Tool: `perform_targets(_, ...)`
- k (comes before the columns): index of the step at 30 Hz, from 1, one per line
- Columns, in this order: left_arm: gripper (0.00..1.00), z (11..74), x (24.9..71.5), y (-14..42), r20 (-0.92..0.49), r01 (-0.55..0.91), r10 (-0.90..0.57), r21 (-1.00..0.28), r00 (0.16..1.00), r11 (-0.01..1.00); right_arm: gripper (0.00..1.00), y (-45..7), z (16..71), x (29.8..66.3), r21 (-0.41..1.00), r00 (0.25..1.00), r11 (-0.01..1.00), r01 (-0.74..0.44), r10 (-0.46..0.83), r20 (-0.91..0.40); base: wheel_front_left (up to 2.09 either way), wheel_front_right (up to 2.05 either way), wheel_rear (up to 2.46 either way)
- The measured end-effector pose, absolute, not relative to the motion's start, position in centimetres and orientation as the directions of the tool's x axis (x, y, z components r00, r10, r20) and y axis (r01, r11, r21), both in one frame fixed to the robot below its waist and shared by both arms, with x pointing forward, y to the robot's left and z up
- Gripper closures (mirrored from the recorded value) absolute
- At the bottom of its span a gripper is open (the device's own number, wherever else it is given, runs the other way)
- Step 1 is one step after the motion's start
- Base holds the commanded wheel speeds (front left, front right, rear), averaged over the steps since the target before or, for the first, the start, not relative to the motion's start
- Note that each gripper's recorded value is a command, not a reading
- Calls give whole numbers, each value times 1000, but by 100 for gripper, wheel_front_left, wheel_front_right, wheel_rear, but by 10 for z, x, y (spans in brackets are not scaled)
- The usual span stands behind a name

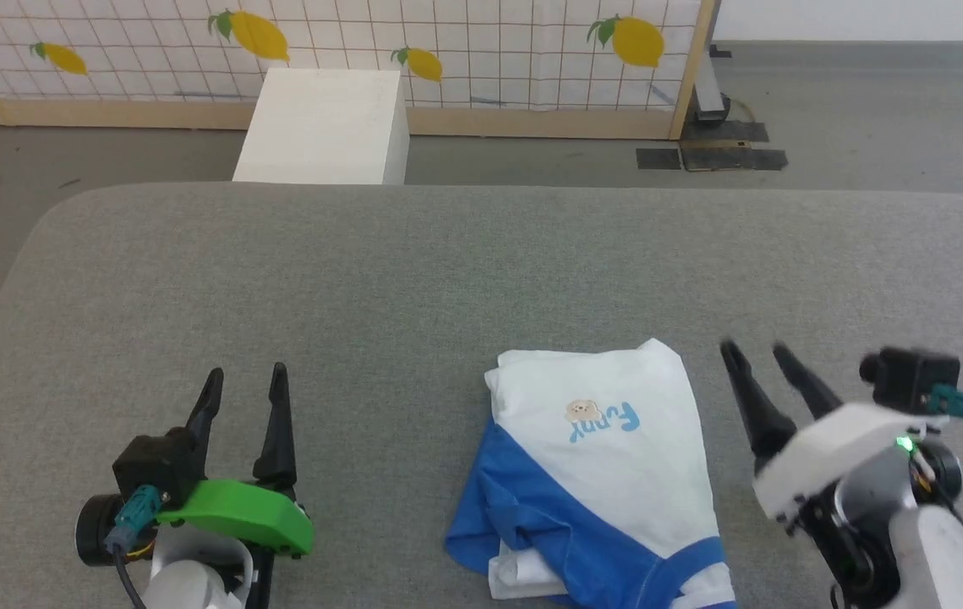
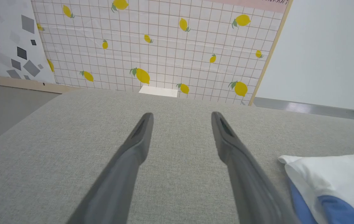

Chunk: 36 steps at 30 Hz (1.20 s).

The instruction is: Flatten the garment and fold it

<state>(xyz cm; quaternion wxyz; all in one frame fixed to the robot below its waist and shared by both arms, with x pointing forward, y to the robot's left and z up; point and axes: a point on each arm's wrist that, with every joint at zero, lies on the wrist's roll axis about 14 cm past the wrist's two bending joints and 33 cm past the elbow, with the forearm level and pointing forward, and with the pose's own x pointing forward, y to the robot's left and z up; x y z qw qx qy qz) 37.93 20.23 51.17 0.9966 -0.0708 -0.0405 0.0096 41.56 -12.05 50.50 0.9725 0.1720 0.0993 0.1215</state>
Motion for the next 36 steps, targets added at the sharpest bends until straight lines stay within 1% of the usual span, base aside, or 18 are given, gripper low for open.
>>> perform_targets(3, 0, 513, 381, 201, 82, -11, 23, -142, 996, 990, 0, -132, 464, 401, 393, 922, 911, -124, 252, -294, 0, 0, 0)
perform_targets(5, 0, 514, 382, 200, 87, -4, 16, -139, 996, 990, 0, -128, 443, 392, 433, 888, 896, -99, 276, -369, 0, 0, 0)
perform_targets(7, 0, 514, 382, 200, 88, -4, 16, -135, 996, 991, 0, -122, 425, 384, 434, 848, 896, -92, 299, -437, 0, 0, 0)
perform_targets(13, 0, 512, 380, 202, 84, -10, 21, -127, 996, 992, 0, -101, 387, 365, 468, 731, 880, -80, 371, -573, 0, 0, 0)
perform_targets(17, 0, 511, 378, 204, 82, -16, 27, -127, 996, 992, 0, -84, 380, 363, 515, 661, 852, -89, 438, -609, 0, 0, 0)
perform_targets(18, 0, 511, 377, 205, 82, -19, 30, -129, 996, 992, 11, -80, 379, 362, 514, 644, 852, -101, 450, -619, 0, 0, 0)
perform_targets(19, 0, 511, 376, 205, 82, -23, 34, -131, 996, 991, 69, -76, 378, 362, 509, 629, 853, -113, 458, -628, 0, 0, 0)
perform_targets(20, 0, 511, 376, 206, 83, -26, 37, -132, 996, 991, 87, -75, 378, 362, 502, 621, 856, -123, 462, -633, 0, 0, 0)
perform_targets(21, 0, 511, 376, 207, 83, -29, 40, -133, 996, 991, 100, -74, 378, 362, 489, 616, 862, -135, 459, -640, 0, 0, 0)
perform_targets(24, 0, 512, 377, 209, 86, -35, 47, -135, 995, 990, 100, -76, 378, 362, 403, 609, 895, -191, 430, -667, 0, 0, 0)
perform_targets(26, 0, 511, 378, 208, 84, -33, 45, -136, 995, 990, 100, -79, 381, 364, 314, 608, 918, -243, 397, -688, 0, 0, 0)
perform_targets(28, 0, 509, 379, 205, 80, -24, 35, -137, 996, 990, 100, -82, 389, 368, 187, 617, 931, -313, 349, -705, 0, 0, 0)
perform_targets(30, 0, 510, 384, 200, 82, -10, 22, -138, 996, 990, 100, -86, 399, 373, 61, 627, 923, -380, 306, -716, 0, 0, 0)
perform_targets(31, 0, 510, 386, 197, 84, -1, 13, -138, 996, 990, 100, -91, 404, 376, 19, 636, 918, -395, 289, -716, 0, 0, 0)
perform_targets(34, 0, 514, 397, 184, 99, 39, -25, -141, 995, 989, 100, -124, 421, 387, -132, 674, 901, -414, 206, -709, 0, 0, 0)
perform_targets(35, 0, 518, 411, 163, 118, 104, -88, -141, 989, 985, 100, -179, 441, 399, -286, 723, 884, -369, 80, -687, 0, 0, 0)
perform_targets(36, 0, 519, 415, 156, 122, 123, -106, -143, 987, 982, 100, -193, 444, 400, -313, 730, 882, -351, 48, -682, 0, 0, 0)
